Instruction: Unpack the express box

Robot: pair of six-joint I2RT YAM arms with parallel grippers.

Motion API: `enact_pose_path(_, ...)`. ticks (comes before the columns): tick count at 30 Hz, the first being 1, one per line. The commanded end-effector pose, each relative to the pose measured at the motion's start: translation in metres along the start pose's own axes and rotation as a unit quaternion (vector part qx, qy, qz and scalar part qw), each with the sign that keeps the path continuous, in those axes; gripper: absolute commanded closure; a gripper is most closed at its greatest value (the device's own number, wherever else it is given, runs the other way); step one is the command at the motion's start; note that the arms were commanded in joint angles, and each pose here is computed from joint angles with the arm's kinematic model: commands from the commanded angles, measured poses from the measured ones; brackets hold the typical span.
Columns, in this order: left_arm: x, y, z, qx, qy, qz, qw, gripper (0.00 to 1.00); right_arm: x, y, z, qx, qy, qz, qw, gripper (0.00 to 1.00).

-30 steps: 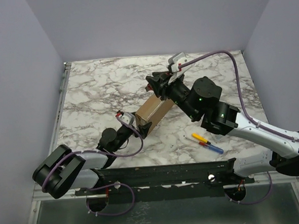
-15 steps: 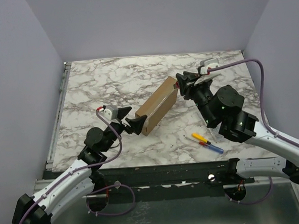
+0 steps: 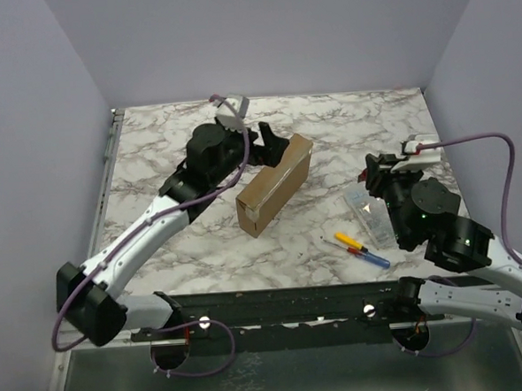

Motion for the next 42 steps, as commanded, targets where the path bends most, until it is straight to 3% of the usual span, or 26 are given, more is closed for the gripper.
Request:
enact_pose_path(1, 0.032, -0.043, -0.005, 0.036, -0.011, 0.11, 0.993, 0.01, -0.002, 0.018, -0.033, 0.044, -0.042, 0.021, 0.998, 0.99)
enact_pose_path(8, 0.059, -0.108, 0.001, 0.038, -0.01, 0.152, 0.988, 0.01, -0.012, 0.034, -0.056, 0.044, -0.077, 0.021, 0.996, 0.99)
enact_pose_path(16, 0.109, -0.138, -0.002, 0.054, -0.029, 0.205, 0.977, 0.01, -0.011, 0.037, -0.06, 0.041, -0.075, 0.028, 0.996, 0.99)
enact_pose_path(19, 0.125, -0.139, -0.005, 0.054, -0.066, 0.222, 0.971, 0.08, -0.009, 0.036, -0.058, 0.038, -0.075, 0.033, 0.996, 1.0)
enact_pose_path(21, 0.132, -0.137, -0.004, 0.055, -0.091, 0.234, 0.967, 0.21, -0.006, 0.034, -0.055, 0.034, -0.069, 0.032, 0.997, 0.99)
enact_pose_path(27, 0.131, -0.106, -0.005, 0.095, -0.168, 0.238, 0.952, 0.48, 0.0, 0.023, -0.026, 0.0, -0.065, 0.038, 0.997, 1.0)
enact_pose_path(32, 0.131, -0.058, -0.022, 0.157, -0.28, 0.213, 0.923, 0.53, 0.005, 0.008, 0.024, -0.066, -0.107, 0.049, 0.991, 0.99)
enact_pose_path(37, 0.136, -0.006, -0.034, 0.203, -0.304, 0.164, 0.916, 0.56, 0.016, -0.009, 0.062, -0.087, -0.119, 0.056, 0.987, 0.99)
enact_pose_path(42, 0.132, 0.035, -0.044, 0.237, -0.333, 0.092, 0.908, 0.58, 0.036, -0.017, 0.102, -0.182, -0.104, 0.073, 0.975, 1.0)
Point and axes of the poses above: each gripper's point midway between its finger pads, its own y axis back along the fingers, its own z axis along the line the jaws close on, x = y × z, the point moved 4 cm from there along y, back along the fingers, and after that the axes turned 11 degrees about -y, right-handed, at the moved point
